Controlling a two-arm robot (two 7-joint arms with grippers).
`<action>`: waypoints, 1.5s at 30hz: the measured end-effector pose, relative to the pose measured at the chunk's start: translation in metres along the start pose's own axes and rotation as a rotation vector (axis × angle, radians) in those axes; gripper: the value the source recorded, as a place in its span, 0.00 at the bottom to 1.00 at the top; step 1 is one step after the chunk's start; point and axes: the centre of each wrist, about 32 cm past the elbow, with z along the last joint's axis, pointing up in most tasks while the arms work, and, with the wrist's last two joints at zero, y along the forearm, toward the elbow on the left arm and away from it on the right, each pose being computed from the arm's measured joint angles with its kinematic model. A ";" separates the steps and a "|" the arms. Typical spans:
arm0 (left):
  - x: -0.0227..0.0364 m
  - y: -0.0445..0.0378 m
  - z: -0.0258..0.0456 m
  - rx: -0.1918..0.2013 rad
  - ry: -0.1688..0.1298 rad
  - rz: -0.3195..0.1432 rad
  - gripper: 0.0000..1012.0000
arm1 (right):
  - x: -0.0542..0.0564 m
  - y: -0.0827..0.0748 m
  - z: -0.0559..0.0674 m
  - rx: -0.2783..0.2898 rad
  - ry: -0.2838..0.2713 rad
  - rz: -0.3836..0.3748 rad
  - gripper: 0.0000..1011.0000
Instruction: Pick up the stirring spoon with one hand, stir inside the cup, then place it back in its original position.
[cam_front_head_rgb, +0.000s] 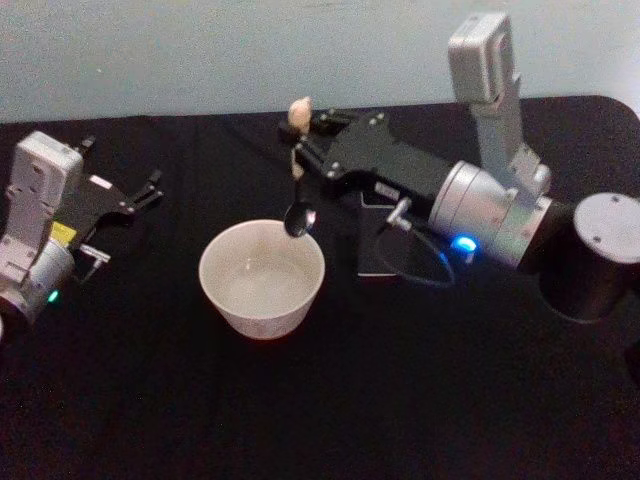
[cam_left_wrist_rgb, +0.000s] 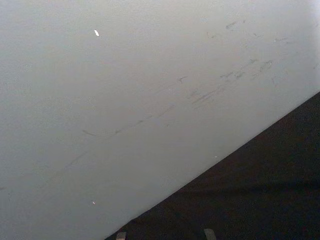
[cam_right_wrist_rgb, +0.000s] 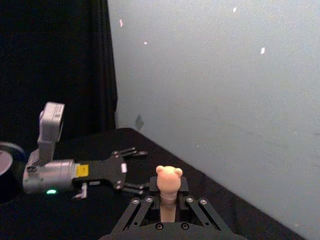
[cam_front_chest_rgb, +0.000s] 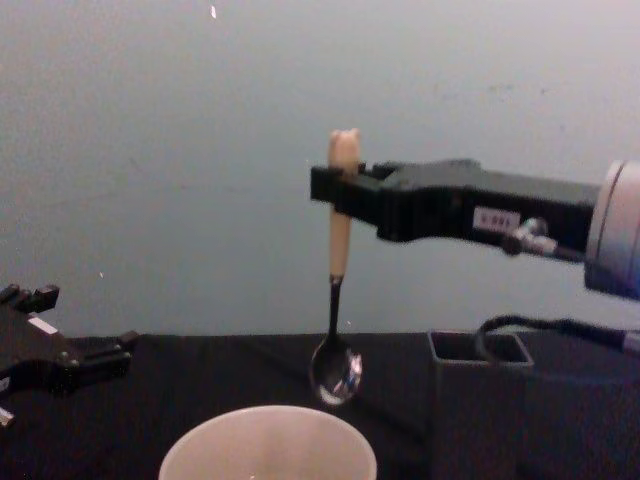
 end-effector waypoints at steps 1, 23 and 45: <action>0.0000 0.0000 0.0000 0.000 0.000 0.000 0.99 | -0.001 0.000 -0.002 -0.002 0.001 0.005 0.19; 0.0000 0.0000 0.0000 0.000 0.000 0.000 0.99 | -0.022 0.020 -0.053 0.004 0.003 0.072 0.19; 0.0000 0.0000 0.0000 0.000 0.000 0.000 0.99 | -0.024 0.030 -0.077 0.045 0.005 0.039 0.19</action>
